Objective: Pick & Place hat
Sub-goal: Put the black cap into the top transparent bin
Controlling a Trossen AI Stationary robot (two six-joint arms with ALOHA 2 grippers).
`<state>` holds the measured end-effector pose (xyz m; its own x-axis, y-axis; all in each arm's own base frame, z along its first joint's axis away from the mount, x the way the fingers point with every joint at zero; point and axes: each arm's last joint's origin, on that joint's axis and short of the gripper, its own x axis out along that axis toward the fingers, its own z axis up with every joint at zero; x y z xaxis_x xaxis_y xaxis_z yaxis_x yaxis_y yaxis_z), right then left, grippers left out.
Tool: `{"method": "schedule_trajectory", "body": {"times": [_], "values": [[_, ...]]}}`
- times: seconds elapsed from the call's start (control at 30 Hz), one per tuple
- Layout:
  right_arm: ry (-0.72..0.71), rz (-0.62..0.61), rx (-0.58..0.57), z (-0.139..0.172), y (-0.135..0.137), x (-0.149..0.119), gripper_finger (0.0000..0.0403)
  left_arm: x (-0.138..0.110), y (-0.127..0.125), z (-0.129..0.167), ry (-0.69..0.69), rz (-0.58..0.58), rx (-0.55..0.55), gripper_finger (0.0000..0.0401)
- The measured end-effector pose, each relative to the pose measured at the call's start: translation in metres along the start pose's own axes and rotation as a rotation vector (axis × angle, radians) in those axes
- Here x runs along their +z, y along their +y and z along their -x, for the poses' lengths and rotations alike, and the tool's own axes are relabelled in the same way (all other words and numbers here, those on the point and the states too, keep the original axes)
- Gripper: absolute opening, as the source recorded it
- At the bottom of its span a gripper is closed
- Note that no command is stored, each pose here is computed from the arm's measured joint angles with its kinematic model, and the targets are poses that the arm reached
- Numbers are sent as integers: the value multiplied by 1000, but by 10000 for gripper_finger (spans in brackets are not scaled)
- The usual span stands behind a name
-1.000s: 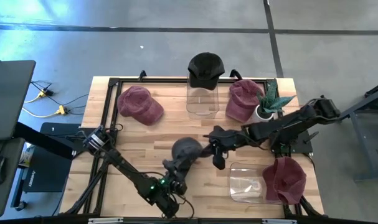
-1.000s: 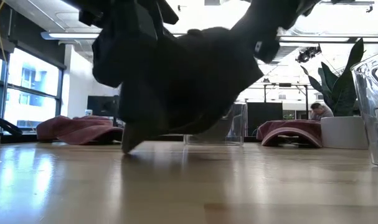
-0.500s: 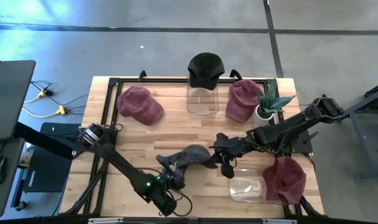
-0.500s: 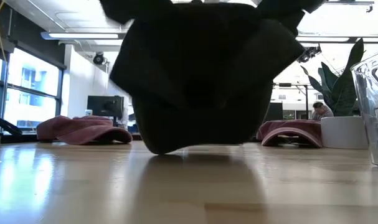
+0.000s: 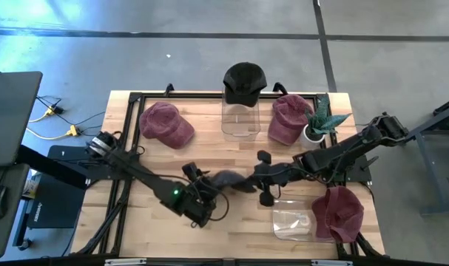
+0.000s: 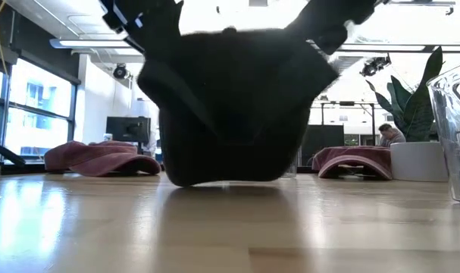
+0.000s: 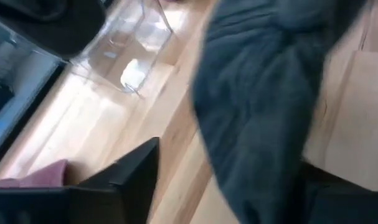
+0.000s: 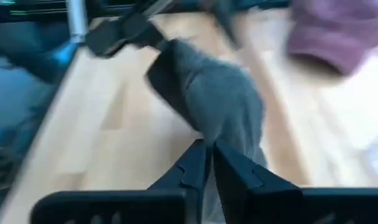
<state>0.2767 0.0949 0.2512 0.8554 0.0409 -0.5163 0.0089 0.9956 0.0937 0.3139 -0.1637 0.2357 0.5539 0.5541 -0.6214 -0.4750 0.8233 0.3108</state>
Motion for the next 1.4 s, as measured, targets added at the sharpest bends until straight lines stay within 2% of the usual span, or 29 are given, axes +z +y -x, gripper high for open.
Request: {"method": "schedule_trajectory", "body": {"times": [0.1, 0.23, 0.3, 0.4, 0.5, 0.63, 0.73, 0.9, 1.1, 1.27, 1.4], "values": [[-20, 31, -76, 0, -2, 1, 60, 2, 2, -4, 21, 3, -8, 153], [-42, 46, -162, 0, -5, 1, 110, 3, 3, -2, 30, 21, -26, 34], [-46, 58, -156, 3, -4, 2, 129, 8, 6, 5, 46, 53, -76, 12], [-71, 57, -124, 12, -2, 6, 143, 19, 7, 16, 108, 92, -207, 22], [-105, 52, -97, 23, 2, 11, 146, 37, 5, 30, 148, 70, -358, 12], [-136, 54, -63, 35, 8, 14, 145, 63, 13, 43, 150, 49, -486, 5], [-142, 48, -43, 38, 13, 13, 146, 76, 25, 36, 175, 56, -500, 2], [-131, 62, -27, 40, 18, 11, 145, 84, 53, 4, 304, 84, -473, 1], [-92, 128, -30, 36, 18, 6, 155, 92, 79, -41, 334, 150, -544, 1], [-60, 232, -7, 18, 22, 0, 191, 93, 85, -47, 339, 133, -575, 0], [-50, 244, -59, 4, 20, -4, 231, 92, 83, -46, 364, 132, -634, 0]]}}
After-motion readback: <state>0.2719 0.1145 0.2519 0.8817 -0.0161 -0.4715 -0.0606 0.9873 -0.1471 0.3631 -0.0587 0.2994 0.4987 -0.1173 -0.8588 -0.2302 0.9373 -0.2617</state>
